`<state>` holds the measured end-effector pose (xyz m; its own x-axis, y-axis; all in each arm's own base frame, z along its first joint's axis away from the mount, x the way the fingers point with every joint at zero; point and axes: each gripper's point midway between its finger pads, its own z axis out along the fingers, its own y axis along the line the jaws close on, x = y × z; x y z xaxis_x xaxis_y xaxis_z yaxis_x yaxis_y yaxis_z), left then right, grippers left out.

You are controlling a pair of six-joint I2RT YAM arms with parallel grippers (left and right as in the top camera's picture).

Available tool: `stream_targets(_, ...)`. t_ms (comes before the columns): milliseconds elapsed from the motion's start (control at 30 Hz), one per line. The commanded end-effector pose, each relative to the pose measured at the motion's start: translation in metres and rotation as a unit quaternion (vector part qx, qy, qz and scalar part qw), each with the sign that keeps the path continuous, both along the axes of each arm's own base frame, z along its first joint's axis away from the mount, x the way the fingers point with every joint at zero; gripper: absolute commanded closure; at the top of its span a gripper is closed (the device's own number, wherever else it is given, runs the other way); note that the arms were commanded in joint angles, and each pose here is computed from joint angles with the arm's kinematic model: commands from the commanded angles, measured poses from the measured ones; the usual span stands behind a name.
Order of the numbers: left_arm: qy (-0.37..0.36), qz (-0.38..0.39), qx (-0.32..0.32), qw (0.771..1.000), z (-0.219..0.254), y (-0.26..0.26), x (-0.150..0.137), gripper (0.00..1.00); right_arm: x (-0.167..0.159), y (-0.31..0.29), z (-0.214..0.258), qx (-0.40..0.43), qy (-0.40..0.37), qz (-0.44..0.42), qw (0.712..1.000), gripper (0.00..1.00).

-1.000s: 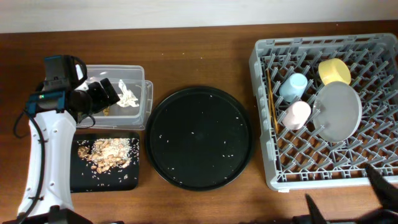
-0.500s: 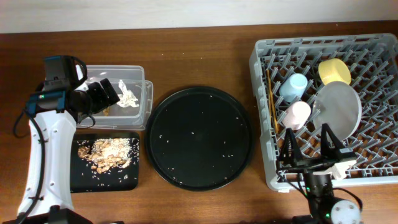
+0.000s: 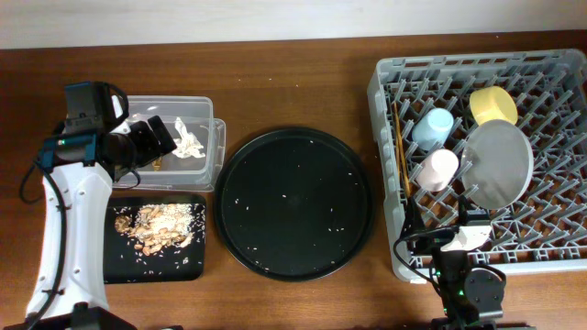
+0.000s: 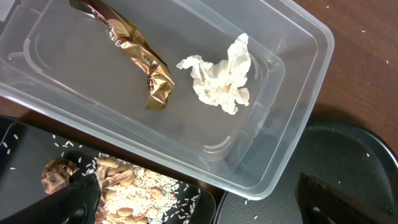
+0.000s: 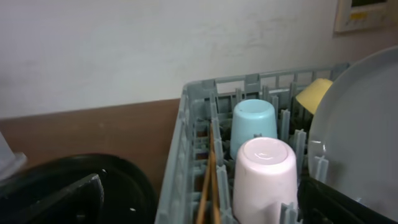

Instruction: Sort waste into correct bins and load items into the dishwasher rack

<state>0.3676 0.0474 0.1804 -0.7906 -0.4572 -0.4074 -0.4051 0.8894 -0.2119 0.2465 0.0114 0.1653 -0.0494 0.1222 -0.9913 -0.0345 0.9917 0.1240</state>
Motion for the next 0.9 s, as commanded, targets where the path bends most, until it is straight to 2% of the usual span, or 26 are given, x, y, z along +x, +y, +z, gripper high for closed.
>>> stream_targets(0, -0.007, -0.003, 0.003, 1.0, 0.005, 0.001, 0.0, 0.0, 0.0, -0.001, 0.0, -0.044, -0.004, -0.003, 0.999, 0.01)
stream_targets(867, -0.007, -0.003, 0.003, 1.0, 0.005, 0.001, 0.0, 0.01, -0.001, -0.001, -0.01, -0.061, 0.016, -0.001, 0.998, 0.02)
